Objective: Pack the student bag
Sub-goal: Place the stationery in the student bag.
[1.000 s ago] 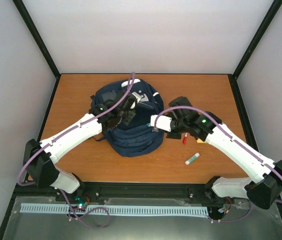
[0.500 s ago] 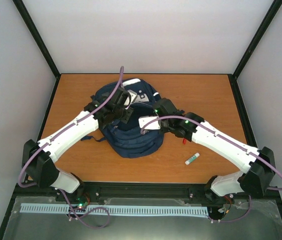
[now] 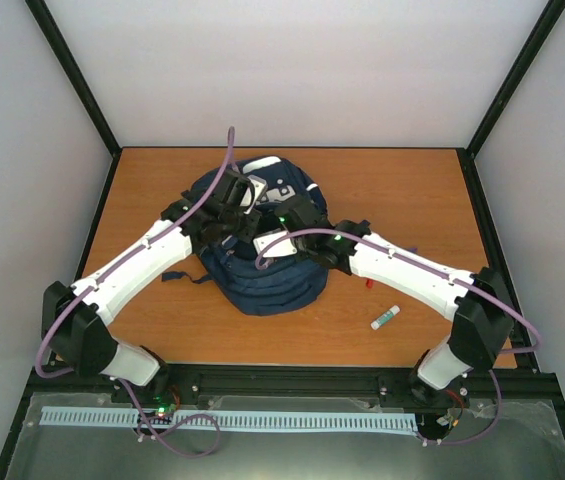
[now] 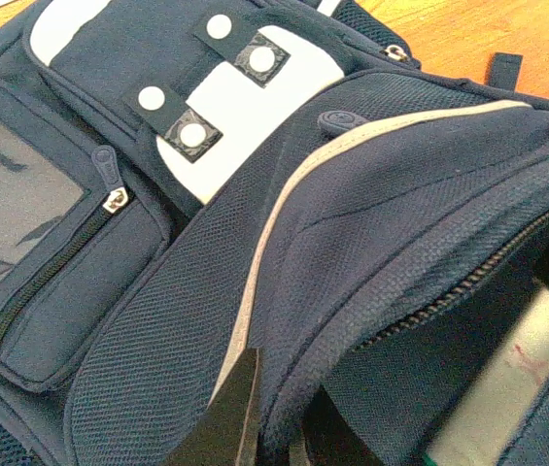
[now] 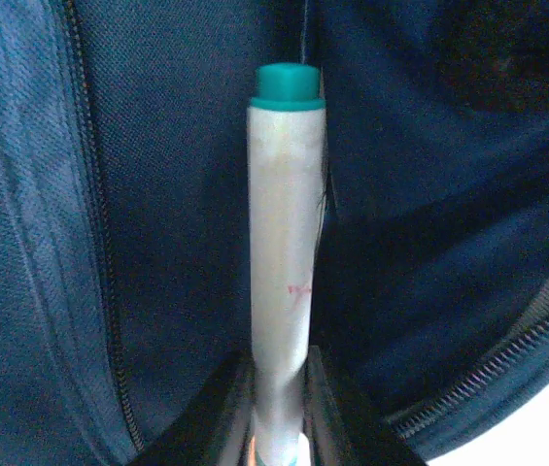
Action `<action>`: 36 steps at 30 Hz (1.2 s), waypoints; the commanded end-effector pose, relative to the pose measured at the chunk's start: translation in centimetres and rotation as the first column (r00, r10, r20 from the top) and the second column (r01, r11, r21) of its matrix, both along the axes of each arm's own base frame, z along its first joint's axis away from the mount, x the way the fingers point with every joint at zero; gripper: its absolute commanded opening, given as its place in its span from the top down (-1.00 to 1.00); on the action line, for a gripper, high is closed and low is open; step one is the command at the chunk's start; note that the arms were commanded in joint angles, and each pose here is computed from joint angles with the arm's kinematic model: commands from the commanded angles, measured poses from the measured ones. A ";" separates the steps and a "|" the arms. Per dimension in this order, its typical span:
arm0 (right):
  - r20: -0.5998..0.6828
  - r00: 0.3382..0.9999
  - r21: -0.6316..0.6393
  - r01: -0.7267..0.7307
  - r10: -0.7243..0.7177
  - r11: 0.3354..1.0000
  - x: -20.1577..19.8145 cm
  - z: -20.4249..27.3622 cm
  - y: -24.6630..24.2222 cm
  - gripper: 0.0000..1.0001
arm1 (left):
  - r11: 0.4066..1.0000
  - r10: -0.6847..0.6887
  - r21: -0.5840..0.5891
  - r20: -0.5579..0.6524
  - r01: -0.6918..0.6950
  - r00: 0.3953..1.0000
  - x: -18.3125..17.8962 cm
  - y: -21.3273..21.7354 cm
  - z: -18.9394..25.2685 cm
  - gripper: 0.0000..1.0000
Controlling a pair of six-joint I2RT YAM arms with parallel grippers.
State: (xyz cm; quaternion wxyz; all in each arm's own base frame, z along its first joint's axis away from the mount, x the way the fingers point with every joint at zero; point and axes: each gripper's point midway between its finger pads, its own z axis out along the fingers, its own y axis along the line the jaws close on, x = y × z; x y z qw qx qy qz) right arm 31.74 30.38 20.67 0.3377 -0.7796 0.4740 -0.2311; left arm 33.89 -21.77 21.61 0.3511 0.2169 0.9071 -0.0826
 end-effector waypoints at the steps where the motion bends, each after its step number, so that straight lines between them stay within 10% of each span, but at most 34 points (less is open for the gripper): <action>1: 0.111 0.993 0.044 0.023 -0.027 0.999 1.5 1.6 1.1 0.46 | 0.990 0.048 -0.141 0.134 -0.029 0.990 1.2 -0.4 6.0 0.98; 12: -0.023 0.993 0.190 0.122 -0.120 0.974 0.1 2.6 -3.3 0.25 | 0.992 0.056 -0.123 0.130 -0.040 0.990 1.4 -0.2 5.2 0.99; 19: -0.303 0.896 0.359 0.422 -0.323 0.833 1.3 2.3 -10.5 0.14 | 0.992 0.060 -0.118 0.136 -0.044 0.989 1.4 0.0 4.9 0.99; 26: -0.536 0.682 0.405 0.724 -0.497 0.558 2.2 -1.1 -17.9 -0.98 | 0.991 0.098 -0.103 0.132 -0.085 0.986 1.7 0.5 4.4 0.98; 36: -0.701 0.456 0.149 0.845 -0.548 0.513 -0.1 -6.6 -20.3 -0.72 | 0.991 0.116 -0.084 0.091 -0.108 0.989 1.9 0.6 3.5 0.98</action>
